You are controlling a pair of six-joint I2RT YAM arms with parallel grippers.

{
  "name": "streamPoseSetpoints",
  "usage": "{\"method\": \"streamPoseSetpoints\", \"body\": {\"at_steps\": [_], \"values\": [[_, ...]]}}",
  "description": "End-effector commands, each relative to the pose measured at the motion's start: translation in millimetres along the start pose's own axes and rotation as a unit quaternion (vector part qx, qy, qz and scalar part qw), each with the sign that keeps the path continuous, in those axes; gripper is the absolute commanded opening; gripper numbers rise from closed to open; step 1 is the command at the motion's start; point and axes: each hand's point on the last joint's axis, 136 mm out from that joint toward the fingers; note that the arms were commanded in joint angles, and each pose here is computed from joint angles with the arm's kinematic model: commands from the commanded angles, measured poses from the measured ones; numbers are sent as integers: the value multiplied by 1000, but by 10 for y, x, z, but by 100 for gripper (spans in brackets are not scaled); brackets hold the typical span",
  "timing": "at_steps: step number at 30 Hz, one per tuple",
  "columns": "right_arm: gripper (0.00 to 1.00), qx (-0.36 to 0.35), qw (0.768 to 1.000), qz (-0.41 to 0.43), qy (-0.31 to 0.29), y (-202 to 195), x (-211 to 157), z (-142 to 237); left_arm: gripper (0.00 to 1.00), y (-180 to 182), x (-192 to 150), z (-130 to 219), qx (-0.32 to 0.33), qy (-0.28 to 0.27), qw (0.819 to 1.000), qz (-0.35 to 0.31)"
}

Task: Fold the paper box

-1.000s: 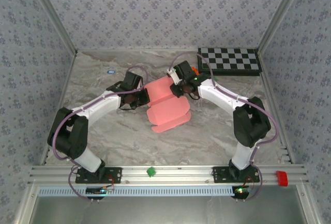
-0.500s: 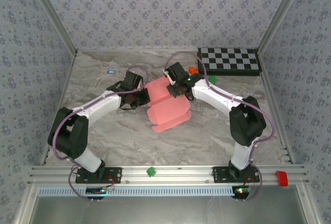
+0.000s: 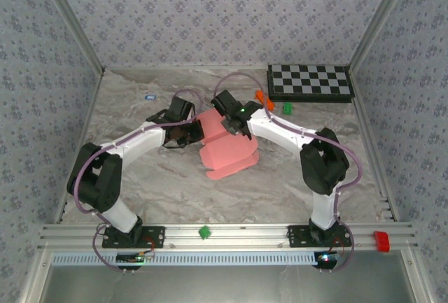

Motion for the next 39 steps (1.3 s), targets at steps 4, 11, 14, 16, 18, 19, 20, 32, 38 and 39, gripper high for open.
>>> {"method": "streamPoseSetpoints", "body": {"at_steps": [4,11,14,16,18,19,20,32,38,39], "values": [[22,-62,998,8,30,-172,-89,-30,0,-112,78,41,-14,-6,1000,-1],[24,-96,994,7,42,-232,-102,-34,0,-107,75,33,-14,-7,1000,2],[24,-103,994,3,47,-236,-115,-42,0,-110,71,33,-14,-6,1000,1],[24,-105,993,1,49,-225,-122,-54,0,-104,68,28,-14,-6,1000,2],[22,-109,993,0,53,-217,-134,-64,0,-103,70,28,-14,-6,1000,2],[21,-112,992,-2,55,-221,-139,-72,0,-102,68,28,-13,-6,1000,2],[20,-116,992,-4,57,-221,-148,-71,0,-97,68,27,-13,-6,1000,2],[15,-121,990,-17,68,-213,-168,-107,0,-94,61,34,-13,-6,1000,2],[19,-75,995,-29,52,-90,-104,-65,0,-89,63,34,-12,-7,1000,5],[20,-67,996,-33,47,-77,-86,-49,0,-90,63,34,-12,-6,1000,6]]}}
Point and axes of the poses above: each hand's point on the last joint's axis, 136 mm out from that joint toward the fingers, its own z axis back along the fingers, its own y axis along the line the jaws close on, x = y × z, and after that the axes turned 1 degree about z, right-handed
